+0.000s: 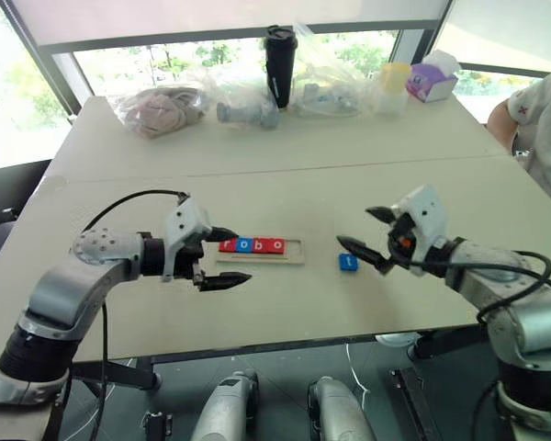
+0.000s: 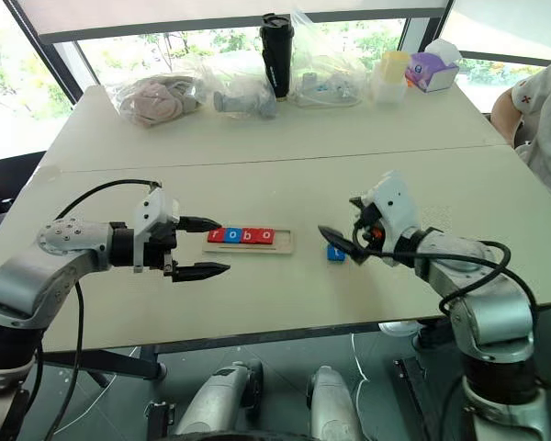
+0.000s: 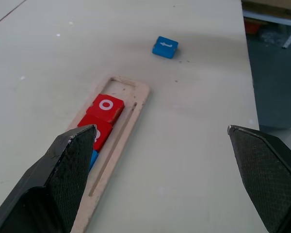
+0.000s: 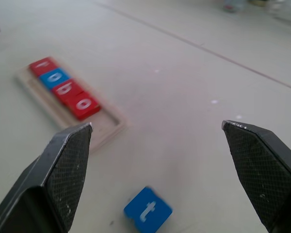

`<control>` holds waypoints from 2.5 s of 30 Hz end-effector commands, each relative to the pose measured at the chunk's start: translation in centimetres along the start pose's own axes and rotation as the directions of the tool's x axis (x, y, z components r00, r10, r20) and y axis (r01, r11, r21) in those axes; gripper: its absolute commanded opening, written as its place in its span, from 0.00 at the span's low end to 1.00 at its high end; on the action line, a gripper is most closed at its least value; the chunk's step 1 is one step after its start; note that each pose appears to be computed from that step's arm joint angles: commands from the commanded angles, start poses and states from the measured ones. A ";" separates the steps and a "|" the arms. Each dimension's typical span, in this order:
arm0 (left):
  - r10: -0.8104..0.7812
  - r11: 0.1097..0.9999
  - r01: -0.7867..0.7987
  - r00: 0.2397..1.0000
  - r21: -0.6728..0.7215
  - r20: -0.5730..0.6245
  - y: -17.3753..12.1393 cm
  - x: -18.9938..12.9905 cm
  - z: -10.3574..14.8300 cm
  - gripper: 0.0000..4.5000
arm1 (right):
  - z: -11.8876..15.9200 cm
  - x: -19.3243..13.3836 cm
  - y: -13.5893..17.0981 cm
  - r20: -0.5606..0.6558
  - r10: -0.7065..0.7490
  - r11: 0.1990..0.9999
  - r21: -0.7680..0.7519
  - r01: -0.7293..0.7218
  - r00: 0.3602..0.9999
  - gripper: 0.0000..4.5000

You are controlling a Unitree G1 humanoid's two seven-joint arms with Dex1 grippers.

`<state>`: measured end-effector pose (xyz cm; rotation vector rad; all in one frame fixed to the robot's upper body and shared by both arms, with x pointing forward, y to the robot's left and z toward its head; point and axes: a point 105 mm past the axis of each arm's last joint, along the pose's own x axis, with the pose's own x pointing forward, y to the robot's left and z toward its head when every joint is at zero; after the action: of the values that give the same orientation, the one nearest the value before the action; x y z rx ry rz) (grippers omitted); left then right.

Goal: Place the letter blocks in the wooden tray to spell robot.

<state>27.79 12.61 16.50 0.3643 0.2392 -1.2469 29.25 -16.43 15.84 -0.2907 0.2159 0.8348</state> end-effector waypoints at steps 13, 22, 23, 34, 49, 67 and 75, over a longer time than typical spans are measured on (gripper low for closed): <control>-0.109 0.989 0.106 0.994 0.100 0.020 -0.2 1.2 2.0 1.00 | -5.9 2.2 -3.2 -0.138 0.209 0.968 -0.109 -0.224 0.968 0.98; -0.047 0.996 0.048 0.999 0.071 -0.008 0.3 0.3 1.0 1.00 | -6.8 2.3 -3.7 -0.159 0.240 0.956 -0.132 -0.261 0.958 0.45; -0.041 0.997 0.041 0.999 0.068 -0.011 0.3 0.2 0.9 1.00 | -6.7 2.4 -3.7 -0.155 0.242 0.956 -0.131 -0.263 0.958 0.32; 0.128 0.991 -0.127 0.991 0.038 -0.033 2.2 -2.7 -0.6 1.00 | -0.8 6.1 -2.1 -0.039 0.279 0.934 -0.220 -0.281 0.959 0.24; 0.244 0.970 -0.244 0.967 -0.008 0.070 2.7 -3.4 -0.2 1.00 | 0.1 10.4 -0.8 -0.127 0.367 0.897 -0.214 -0.387 0.921 0.24; 0.234 0.971 -0.232 0.972 -0.050 0.028 1.7 -2.5 -1.7 1.00 | -0.9 10.9 -1.1 -0.176 0.385 0.884 -0.214 -0.417 0.906 0.24; 0.237 0.970 -0.236 0.971 -0.055 0.022 1.6 -2.5 -2.0 1.00 | -0.9 10.6 -0.3 -0.189 0.440 0.857 -0.206 -0.473 0.878 0.24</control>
<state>28.72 16.15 15.07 0.2953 0.2291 -1.0062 36.47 -10.22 10.74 -0.5263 0.3577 1.2935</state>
